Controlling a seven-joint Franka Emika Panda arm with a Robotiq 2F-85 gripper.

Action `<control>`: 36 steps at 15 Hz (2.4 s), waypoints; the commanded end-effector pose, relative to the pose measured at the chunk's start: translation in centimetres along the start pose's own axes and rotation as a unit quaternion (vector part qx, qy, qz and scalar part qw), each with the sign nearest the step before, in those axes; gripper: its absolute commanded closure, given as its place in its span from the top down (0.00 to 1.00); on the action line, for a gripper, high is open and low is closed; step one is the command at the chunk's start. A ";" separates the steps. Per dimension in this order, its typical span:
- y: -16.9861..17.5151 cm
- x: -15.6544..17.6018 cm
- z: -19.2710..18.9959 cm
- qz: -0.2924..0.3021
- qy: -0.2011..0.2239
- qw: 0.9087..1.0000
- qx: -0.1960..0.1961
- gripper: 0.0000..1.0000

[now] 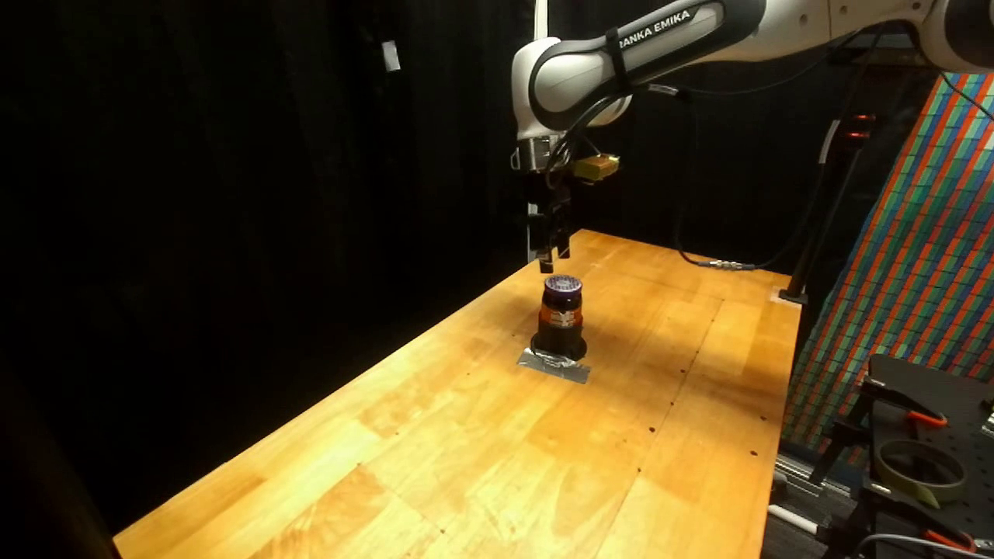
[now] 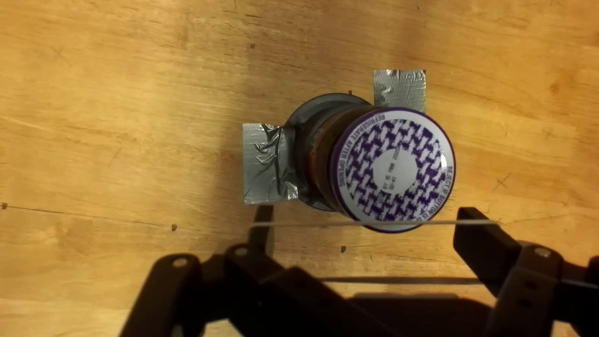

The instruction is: Remove the rubber band from the jar.

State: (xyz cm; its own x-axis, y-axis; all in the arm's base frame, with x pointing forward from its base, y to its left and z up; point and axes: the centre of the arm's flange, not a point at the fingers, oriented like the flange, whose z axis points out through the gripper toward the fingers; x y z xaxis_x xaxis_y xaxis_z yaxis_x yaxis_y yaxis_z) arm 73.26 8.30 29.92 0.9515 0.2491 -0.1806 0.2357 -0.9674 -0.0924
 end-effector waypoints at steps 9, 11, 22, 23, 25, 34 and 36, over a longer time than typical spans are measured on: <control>-1.5 3.9 3.8 -0.026 -0.067 0.997 0.010 1.00; -2.0 3.4 4.6 -0.026 -0.089 0.996 0.008 1.00; -4.2 -3.9 7.4 -0.027 -0.217 0.974 -0.055 1.00; -4.2 -4.6 7.7 -0.023 -0.211 0.975 -0.061 1.00; -4.1 -5.9 7.8 -0.015 -0.195 0.978 -0.074 1.00; -5.0 -9.6 7.9 -0.005 -0.048 0.993 -0.111 1.00; -5.3 -10.3 8.4 -0.008 -0.029 0.993 -0.113 1.00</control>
State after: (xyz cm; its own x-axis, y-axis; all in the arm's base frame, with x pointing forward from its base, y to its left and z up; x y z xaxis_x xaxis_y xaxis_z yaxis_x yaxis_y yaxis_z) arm 67.31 12.16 23.92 0.9232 0.2612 -0.2821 0.2968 -0.9506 0.0913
